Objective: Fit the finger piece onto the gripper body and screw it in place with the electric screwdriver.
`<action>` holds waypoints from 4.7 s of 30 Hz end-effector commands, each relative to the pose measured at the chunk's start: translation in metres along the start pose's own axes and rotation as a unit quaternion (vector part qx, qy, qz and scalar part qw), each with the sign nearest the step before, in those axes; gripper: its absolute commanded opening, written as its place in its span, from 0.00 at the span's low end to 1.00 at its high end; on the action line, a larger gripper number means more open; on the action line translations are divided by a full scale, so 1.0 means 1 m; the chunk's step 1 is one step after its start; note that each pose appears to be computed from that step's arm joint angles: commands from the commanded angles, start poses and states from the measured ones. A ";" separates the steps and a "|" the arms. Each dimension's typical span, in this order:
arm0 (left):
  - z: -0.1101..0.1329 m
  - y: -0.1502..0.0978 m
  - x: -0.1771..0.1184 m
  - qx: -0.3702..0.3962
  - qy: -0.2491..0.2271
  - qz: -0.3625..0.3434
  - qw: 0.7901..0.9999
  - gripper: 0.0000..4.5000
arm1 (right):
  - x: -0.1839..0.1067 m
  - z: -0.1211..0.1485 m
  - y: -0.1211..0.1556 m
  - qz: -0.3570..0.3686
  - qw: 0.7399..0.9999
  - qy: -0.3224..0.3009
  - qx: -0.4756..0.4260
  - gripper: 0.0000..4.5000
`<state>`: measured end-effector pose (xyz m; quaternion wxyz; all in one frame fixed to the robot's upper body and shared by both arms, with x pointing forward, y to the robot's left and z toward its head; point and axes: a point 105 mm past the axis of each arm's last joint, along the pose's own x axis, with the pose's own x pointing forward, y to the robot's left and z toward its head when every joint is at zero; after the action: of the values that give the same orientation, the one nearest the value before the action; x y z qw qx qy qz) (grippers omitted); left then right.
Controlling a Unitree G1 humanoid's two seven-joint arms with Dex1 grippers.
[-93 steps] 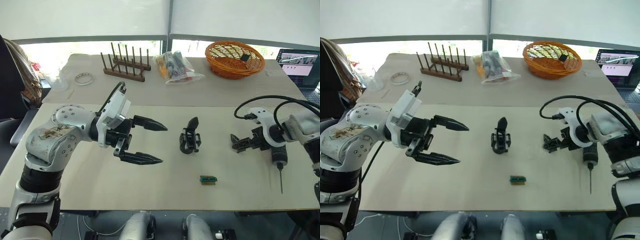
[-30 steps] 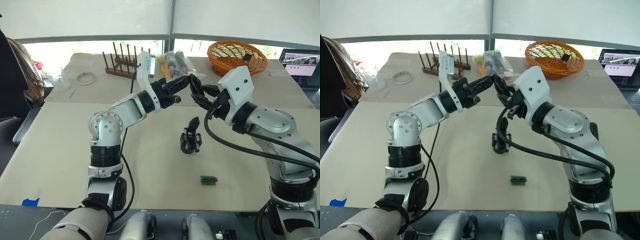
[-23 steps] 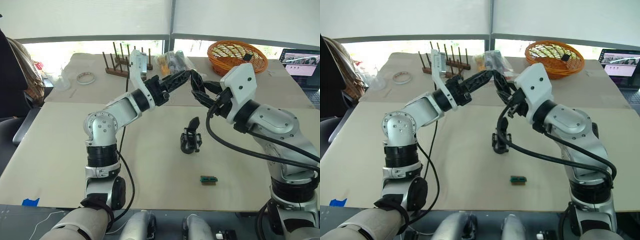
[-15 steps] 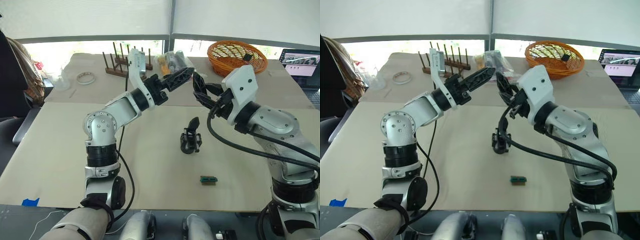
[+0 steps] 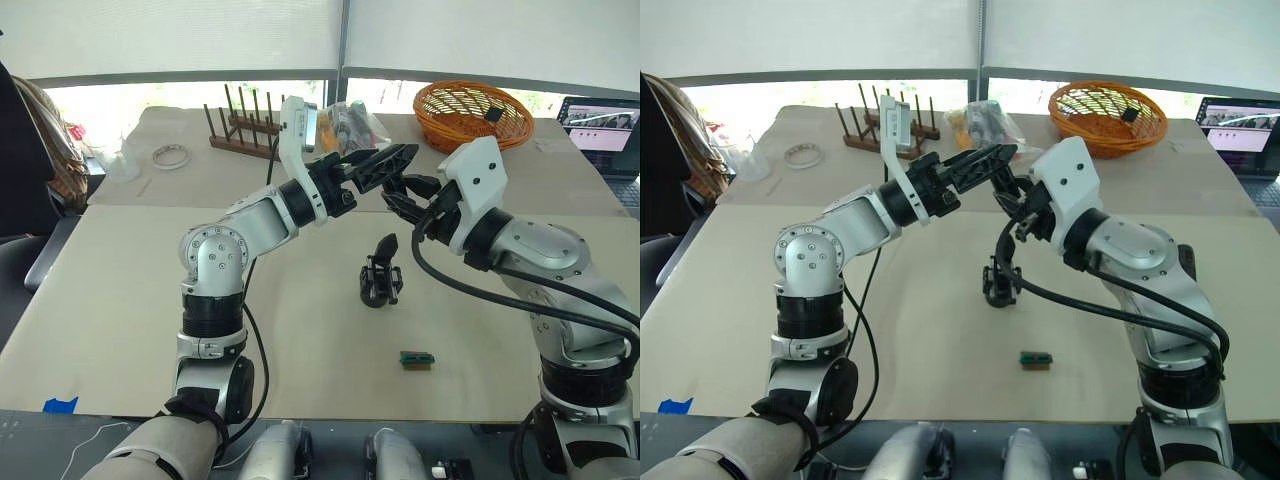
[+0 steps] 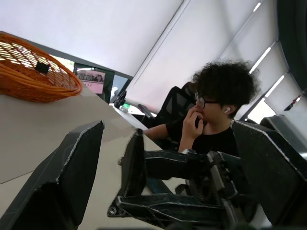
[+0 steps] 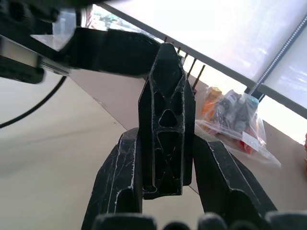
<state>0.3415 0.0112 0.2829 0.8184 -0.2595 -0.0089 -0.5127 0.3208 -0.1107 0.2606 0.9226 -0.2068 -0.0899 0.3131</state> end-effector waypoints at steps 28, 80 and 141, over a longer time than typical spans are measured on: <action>0.013 -0.019 -0.005 0.094 0.045 -0.099 0.990 0.00 | -0.024 0.048 0.011 0.104 0.992 -0.040 -0.057 0.92; 0.005 -0.034 -0.042 0.129 0.227 -0.293 0.920 0.00 | -0.015 0.040 0.030 0.421 0.884 0.019 0.203 0.07; -0.178 0.080 -0.026 0.341 0.316 -0.197 0.863 0.52 | -0.030 -0.062 0.029 0.345 0.934 -0.059 0.078 0.07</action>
<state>0.3512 -0.0164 0.0886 0.7010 0.2047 0.0240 -0.6827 0.3009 -0.1285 0.1775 0.7678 -0.1292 -0.0146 0.6273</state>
